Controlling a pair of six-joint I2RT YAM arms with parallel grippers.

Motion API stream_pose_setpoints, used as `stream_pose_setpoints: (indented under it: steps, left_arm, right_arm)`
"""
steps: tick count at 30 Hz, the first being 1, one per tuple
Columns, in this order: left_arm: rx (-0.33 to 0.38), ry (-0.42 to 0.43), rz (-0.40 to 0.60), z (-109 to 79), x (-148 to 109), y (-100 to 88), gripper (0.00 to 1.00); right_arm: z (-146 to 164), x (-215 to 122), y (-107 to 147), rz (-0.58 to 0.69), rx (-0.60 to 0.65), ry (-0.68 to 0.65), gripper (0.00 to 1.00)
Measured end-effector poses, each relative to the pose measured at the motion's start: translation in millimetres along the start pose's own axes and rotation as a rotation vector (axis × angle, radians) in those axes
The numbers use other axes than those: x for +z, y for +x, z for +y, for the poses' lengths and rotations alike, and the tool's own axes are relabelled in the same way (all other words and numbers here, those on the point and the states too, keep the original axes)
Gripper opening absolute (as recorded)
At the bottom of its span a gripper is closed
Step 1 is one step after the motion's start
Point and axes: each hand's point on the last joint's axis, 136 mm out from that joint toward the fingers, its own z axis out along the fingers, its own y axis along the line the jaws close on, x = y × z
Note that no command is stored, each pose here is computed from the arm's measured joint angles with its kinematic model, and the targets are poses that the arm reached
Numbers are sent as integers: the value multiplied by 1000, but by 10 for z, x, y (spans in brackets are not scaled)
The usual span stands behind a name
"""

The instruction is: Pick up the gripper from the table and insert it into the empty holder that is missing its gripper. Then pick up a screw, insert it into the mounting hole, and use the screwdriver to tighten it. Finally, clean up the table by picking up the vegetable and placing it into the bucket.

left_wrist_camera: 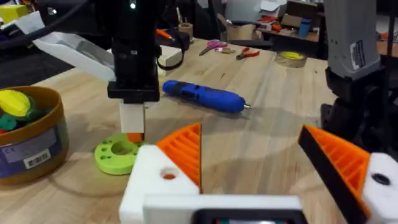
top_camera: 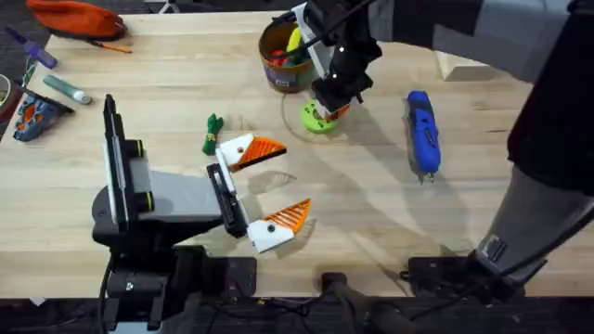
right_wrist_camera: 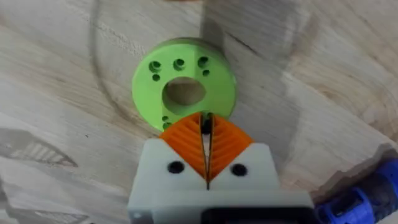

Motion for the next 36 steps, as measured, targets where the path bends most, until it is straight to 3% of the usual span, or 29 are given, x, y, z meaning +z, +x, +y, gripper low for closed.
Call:
stream_pose_setpoints:
  steps: [25, 36]
  left_arm:
    - [0, 0, 0, -1, 0, 0, 985]
    - [0, 0, 0, 0, 0, 0, 985]
  right_arm:
    - [-27, -8, -16, -8, 0, 16, 6]
    - [-60, -349, -60, -86, 1, 35, 6]
